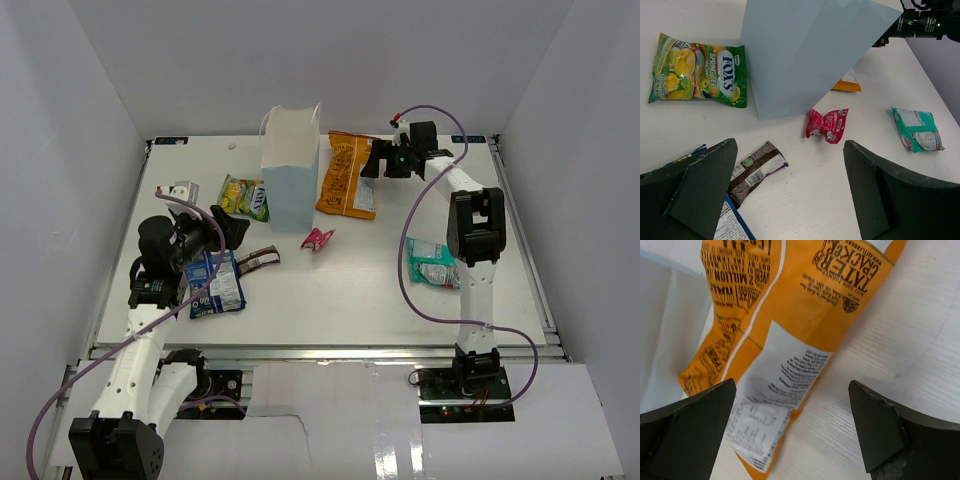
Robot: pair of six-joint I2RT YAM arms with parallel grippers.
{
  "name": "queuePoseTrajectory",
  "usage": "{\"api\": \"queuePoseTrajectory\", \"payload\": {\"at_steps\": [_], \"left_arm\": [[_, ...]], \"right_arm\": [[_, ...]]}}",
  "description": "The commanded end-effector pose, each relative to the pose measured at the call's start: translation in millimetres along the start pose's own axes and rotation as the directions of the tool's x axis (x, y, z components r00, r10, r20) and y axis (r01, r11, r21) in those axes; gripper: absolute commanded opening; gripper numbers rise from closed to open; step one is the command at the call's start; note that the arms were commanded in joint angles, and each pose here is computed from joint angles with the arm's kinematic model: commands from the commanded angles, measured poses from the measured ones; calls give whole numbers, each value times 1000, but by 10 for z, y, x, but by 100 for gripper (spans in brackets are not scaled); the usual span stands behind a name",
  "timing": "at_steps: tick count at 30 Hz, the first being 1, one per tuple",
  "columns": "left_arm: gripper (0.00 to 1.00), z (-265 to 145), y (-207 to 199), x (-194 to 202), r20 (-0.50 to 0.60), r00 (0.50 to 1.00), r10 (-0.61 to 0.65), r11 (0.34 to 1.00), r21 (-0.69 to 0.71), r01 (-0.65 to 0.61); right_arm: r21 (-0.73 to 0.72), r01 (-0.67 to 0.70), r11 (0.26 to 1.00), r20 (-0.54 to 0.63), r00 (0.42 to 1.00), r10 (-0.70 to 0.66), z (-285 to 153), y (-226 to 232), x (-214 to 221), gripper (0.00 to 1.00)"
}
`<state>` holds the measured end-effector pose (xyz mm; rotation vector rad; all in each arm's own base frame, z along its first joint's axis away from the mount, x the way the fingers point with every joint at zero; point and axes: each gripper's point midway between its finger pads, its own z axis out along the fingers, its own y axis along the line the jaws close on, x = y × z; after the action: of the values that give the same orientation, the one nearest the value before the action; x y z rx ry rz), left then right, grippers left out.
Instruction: Place the snacks into the paper bag
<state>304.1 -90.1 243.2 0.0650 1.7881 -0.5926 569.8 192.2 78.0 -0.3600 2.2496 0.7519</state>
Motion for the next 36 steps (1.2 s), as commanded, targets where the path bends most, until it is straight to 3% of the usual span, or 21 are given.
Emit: {"api": "queuePoseTrajectory", "payload": {"at_steps": [1, 5, 13, 16, 20, 23, 29, 36], "left_arm": [[98, -6, -94, -56, 16, 999, 29, 998, 55, -30], [98, -14, -149, -53, 16, 999, 35, 996, 87, -36], [98, -16, -229, -50, 15, 999, 41, 990, 135, -43], [98, -24, -295, -41, 15, 999, 40, 984, 174, -42], [98, -58, -463, -57, 25, 999, 49, 961, 270, -54], [98, -127, -644, -63, 30, 999, 41, 929, 367, -49], [98, -257, -988, -186, 25, 998, -57, 865, 501, 37], [98, -283, -1591, -327, -42, 989, -140, 787, 601, 137]], "right_arm": [[2, -122, 993, 118, 986, 121, 132, 123, -291, 100], [-51, -236, 970, 111, 964, 241, 282, 136, -147, 100], [-13, -282, 959, 175, 944, 280, 435, -18, -146, 91], [-14, -295, 955, 161, 942, 293, 488, -33, -87, 78], [-41, -313, 949, 126, 941, 315, 515, -31, 31, 51], [-79, -310, 948, 124, 940, 317, 388, 13, 11, 29], [-177, -205, 963, 192, 952, 238, -178, 185, -278, 8], [-310, 23, 951, 231, 972, 52, -1052, 636, -230, 8]]}}
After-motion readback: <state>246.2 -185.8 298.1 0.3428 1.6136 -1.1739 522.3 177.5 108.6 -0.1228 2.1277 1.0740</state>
